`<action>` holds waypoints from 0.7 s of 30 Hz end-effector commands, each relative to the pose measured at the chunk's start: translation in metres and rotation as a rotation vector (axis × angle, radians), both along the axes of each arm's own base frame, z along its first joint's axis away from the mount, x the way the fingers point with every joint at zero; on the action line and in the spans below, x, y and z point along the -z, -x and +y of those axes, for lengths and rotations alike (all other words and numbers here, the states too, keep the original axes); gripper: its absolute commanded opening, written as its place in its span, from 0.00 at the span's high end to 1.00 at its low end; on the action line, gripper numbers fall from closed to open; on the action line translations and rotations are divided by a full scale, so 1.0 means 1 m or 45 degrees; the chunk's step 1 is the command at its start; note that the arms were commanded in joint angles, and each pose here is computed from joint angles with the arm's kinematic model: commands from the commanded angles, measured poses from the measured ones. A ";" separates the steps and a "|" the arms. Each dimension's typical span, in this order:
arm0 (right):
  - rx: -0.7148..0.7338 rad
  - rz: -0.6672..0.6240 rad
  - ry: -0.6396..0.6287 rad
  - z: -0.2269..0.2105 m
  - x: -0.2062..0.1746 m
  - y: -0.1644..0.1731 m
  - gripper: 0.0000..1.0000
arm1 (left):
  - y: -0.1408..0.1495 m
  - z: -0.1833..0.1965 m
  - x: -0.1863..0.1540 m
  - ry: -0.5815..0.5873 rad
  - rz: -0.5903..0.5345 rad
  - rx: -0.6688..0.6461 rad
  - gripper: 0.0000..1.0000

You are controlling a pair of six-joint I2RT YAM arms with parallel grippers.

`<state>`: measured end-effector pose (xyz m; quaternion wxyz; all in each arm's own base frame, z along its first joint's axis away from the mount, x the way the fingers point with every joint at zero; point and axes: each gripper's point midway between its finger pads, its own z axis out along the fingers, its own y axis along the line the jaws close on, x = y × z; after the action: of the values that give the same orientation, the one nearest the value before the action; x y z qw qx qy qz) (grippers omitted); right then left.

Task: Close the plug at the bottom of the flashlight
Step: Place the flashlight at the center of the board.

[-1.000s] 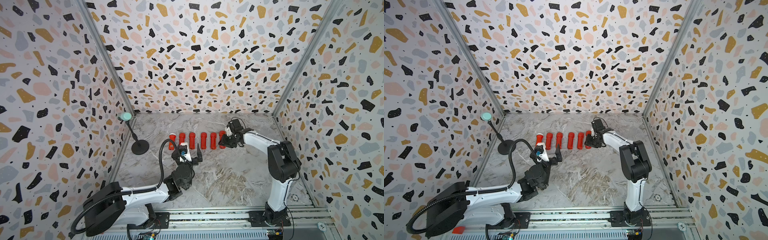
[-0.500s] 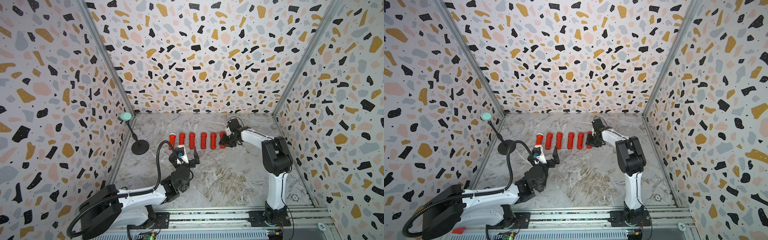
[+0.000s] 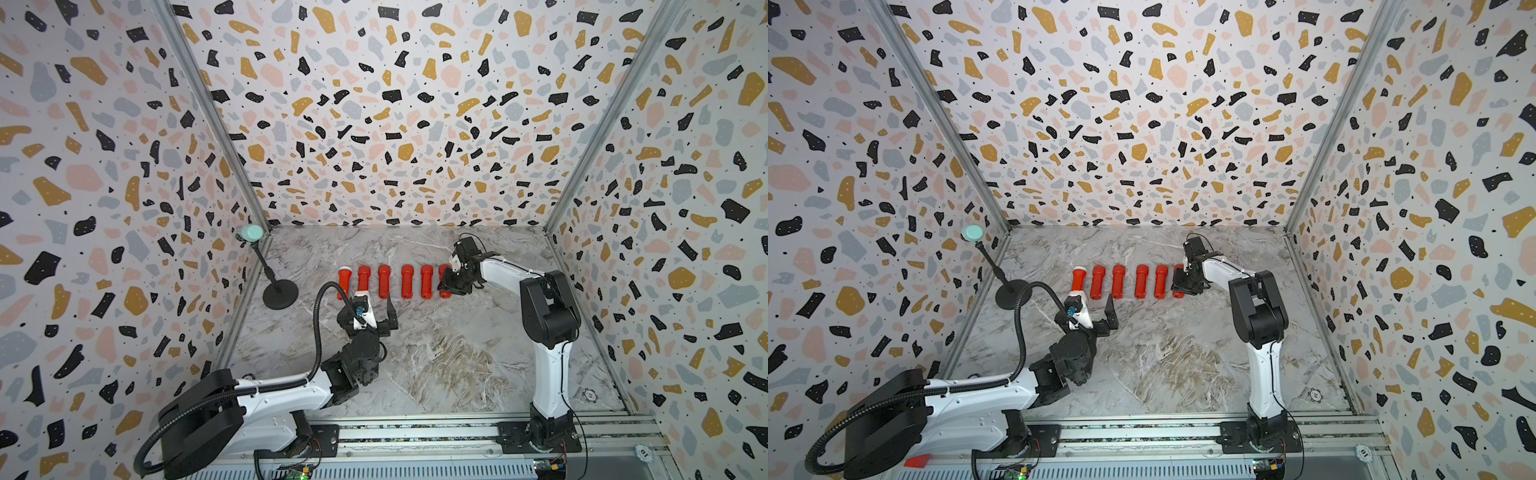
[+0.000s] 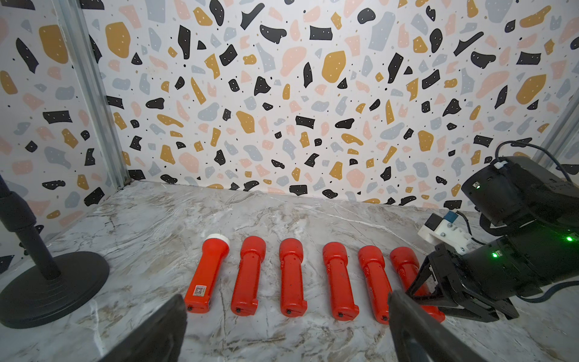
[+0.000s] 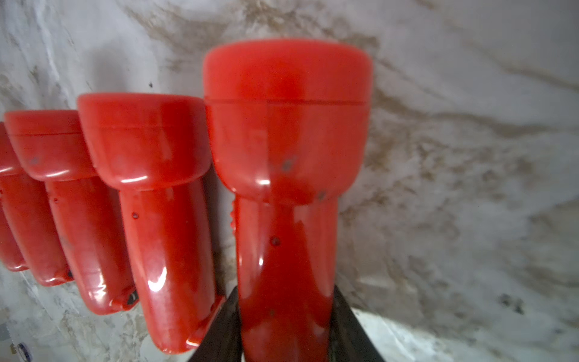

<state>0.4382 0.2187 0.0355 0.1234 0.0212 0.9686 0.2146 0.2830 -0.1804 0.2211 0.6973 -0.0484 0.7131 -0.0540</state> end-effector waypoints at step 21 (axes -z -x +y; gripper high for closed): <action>0.020 -0.023 0.016 -0.002 -0.017 -0.006 0.43 | -0.002 0.006 -0.005 0.038 -0.015 -0.041 0.00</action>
<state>0.4402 0.2185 0.0376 0.1242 0.0248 0.9689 0.2128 0.2830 -0.1801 0.2205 0.6964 -0.0514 0.7136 -0.0560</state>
